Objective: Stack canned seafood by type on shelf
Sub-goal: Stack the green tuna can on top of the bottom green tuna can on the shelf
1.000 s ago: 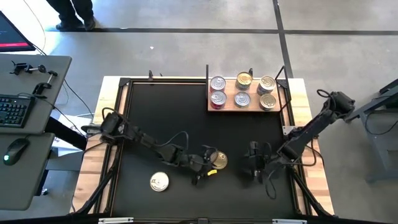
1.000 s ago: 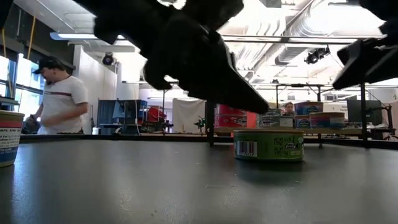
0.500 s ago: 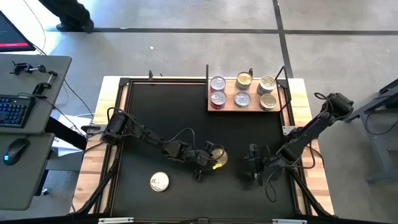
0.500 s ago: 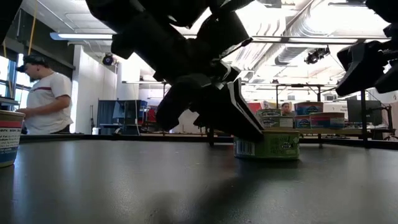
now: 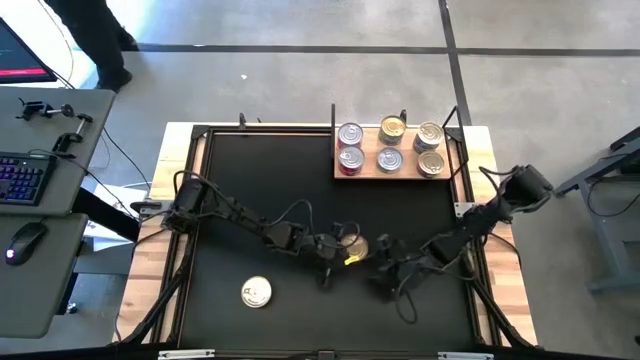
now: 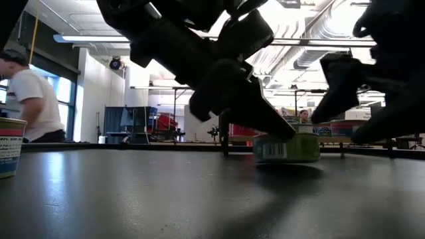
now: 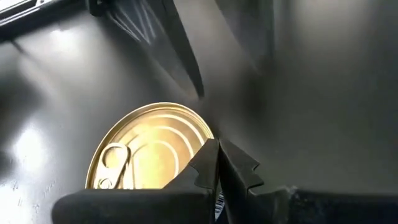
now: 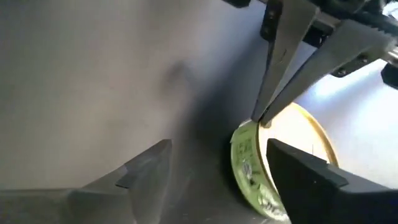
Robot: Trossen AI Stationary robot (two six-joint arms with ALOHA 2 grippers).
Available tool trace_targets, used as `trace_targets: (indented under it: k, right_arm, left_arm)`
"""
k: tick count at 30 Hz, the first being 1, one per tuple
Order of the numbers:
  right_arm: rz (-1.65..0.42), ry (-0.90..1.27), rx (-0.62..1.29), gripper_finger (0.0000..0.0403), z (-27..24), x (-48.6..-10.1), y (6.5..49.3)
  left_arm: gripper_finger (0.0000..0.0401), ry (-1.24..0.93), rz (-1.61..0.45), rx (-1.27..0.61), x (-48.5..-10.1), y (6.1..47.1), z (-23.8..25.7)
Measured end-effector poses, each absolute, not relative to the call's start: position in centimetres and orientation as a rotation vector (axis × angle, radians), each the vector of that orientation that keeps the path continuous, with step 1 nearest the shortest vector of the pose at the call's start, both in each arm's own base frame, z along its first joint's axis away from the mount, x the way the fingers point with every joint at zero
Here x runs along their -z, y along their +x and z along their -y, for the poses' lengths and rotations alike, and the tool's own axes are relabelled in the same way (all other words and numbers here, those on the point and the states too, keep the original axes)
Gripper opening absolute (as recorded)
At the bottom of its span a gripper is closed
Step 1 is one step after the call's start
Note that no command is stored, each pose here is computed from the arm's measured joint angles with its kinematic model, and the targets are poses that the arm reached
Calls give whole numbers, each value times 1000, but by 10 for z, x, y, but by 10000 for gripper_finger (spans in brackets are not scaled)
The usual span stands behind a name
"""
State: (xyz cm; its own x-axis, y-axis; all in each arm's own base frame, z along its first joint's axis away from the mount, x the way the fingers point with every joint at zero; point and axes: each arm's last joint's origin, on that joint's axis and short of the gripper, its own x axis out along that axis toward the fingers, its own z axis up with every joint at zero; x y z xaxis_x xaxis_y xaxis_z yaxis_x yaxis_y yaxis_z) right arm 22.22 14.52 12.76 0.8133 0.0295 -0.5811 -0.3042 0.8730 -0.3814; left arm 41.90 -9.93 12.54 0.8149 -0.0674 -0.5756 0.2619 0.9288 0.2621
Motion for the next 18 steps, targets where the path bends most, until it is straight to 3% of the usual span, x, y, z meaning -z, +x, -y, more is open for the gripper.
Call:
trace_targets:
  k: [6, 10, 18]
  right_arm:
    - [-644, -674, -123, 287, -142, -125, 235]
    - [-670, -823, -16, 288, -140, -119, 238]
    - [-700, -854, 70, 270, -140, -105, 240]
  left_arm:
    - [1, 260, -560, 158, -129, 423, 92]
    - [0, 230, -528, 158, -131, 425, 90]
    - [0, 172, -498, 154, -134, 427, 91]
